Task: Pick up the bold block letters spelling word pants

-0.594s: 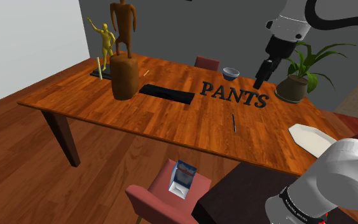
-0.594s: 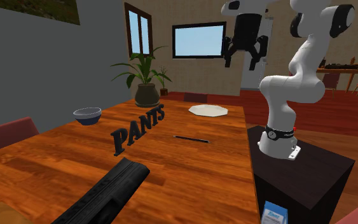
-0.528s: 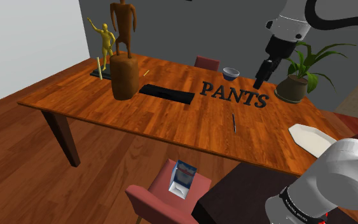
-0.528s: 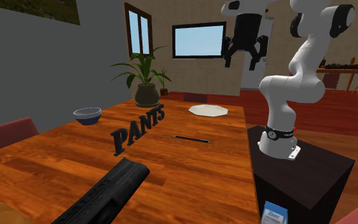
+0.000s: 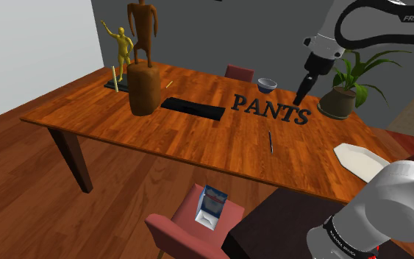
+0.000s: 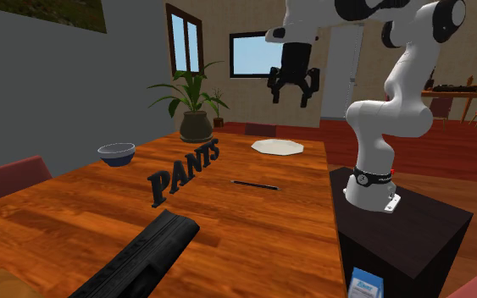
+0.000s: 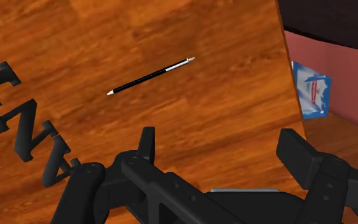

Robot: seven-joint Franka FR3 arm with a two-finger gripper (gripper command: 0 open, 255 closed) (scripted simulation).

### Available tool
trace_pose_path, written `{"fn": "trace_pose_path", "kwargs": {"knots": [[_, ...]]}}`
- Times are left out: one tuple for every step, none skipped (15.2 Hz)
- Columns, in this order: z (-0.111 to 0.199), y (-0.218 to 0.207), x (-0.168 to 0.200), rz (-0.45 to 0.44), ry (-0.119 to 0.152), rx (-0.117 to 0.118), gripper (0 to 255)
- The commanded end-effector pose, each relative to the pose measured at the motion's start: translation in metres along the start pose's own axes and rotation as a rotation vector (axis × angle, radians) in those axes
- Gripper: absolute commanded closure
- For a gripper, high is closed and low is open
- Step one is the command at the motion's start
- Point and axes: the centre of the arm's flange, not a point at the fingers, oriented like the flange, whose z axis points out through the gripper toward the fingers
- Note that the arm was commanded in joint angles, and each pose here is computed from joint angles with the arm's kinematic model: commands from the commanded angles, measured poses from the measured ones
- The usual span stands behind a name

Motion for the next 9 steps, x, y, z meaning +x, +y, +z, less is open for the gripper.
{"fn": "trace_pose_path", "kwargs": {"knots": [[0.016, 0.022, 0.004, -0.031, 0.002, 0.004, 0], [0.023, 0.034, 0.005, -0.045, 0.003, 0.006, 0], [0.030, 0.045, 0.007, -0.059, 0.004, 0.008, 0], [0.037, 0.056, 0.009, -0.073, 0.005, 0.011, 0], [0.044, 0.067, 0.011, -0.087, 0.006, 0.013, 0], [0.051, 0.079, 0.014, -0.101, 0.007, 0.015, 0], [0.058, 0.090, 0.016, -0.115, 0.008, 0.018, 0], [0.066, 0.101, 0.019, -0.129, 0.009, 0.020, 0], [0.073, 0.112, 0.022, -0.143, 0.010, 0.023, 0]]}}
